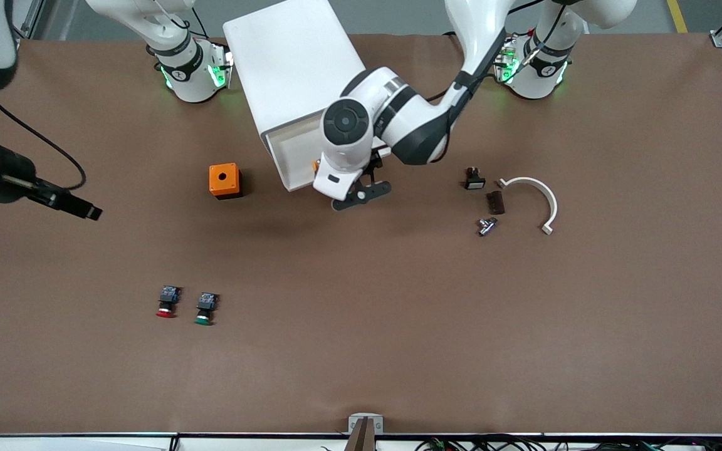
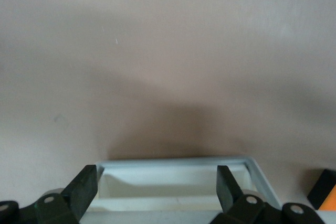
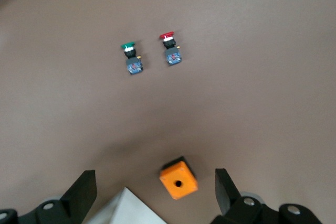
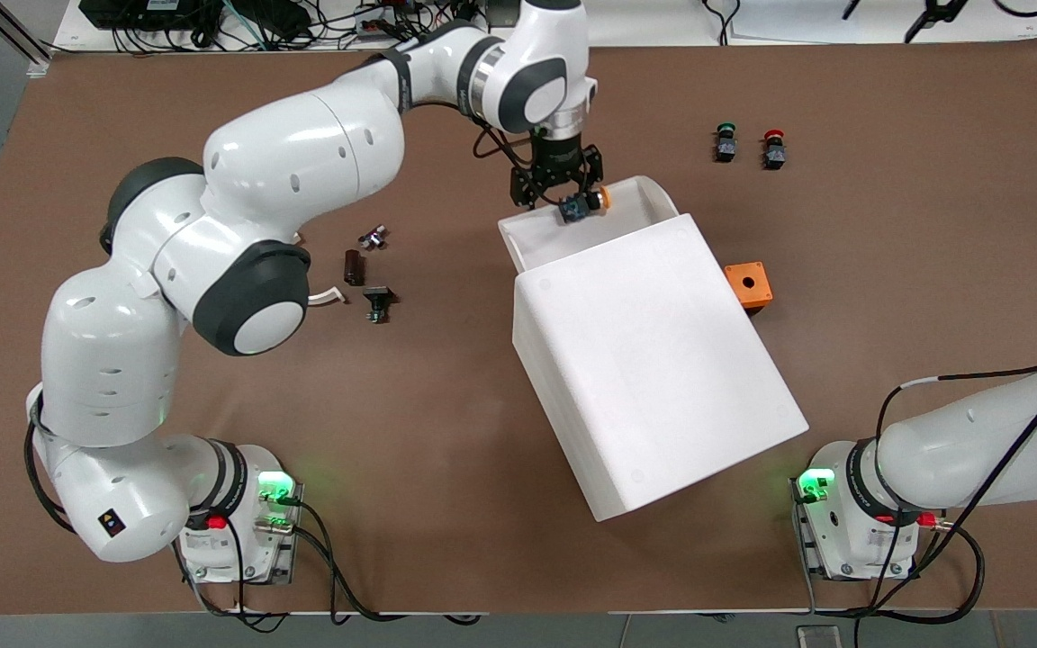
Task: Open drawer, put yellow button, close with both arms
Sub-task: 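Push the drawer back into the cabinet with the left gripper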
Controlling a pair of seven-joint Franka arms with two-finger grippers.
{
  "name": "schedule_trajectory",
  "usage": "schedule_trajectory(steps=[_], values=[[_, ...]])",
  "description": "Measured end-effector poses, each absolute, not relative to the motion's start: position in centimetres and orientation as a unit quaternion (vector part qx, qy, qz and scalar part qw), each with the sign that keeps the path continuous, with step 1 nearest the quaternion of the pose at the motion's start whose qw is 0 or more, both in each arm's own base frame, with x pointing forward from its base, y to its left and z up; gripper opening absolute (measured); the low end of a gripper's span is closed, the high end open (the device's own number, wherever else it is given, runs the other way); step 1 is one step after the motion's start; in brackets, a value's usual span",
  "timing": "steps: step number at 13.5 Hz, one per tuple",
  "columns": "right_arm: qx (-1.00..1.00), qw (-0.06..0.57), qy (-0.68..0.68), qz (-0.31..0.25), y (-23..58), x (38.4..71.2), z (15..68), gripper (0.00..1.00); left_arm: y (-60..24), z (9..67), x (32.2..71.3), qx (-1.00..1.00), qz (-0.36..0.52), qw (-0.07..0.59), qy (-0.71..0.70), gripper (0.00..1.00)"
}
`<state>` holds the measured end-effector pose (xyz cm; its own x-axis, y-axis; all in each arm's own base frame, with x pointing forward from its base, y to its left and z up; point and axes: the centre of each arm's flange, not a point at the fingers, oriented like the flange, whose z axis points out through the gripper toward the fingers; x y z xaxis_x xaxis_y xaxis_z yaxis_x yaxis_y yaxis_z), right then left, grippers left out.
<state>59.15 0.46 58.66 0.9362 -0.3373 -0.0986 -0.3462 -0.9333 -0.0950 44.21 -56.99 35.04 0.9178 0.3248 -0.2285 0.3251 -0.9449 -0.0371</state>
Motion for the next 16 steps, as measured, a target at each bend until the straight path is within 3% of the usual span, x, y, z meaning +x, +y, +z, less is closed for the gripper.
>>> schedule_trajectory(steps=[7,16], values=[[-0.993,0.022,0.118,0.011,-1.2,53.7,64.0,1.00,-61.0,34.4,38.1,0.978,-0.138,-0.010,0.157,1.00],[-0.994,0.014,0.103,0.024,0.6,53.4,62.4,1.00,-61.7,33.5,35.7,0.975,-0.178,-0.019,0.127,1.00]])
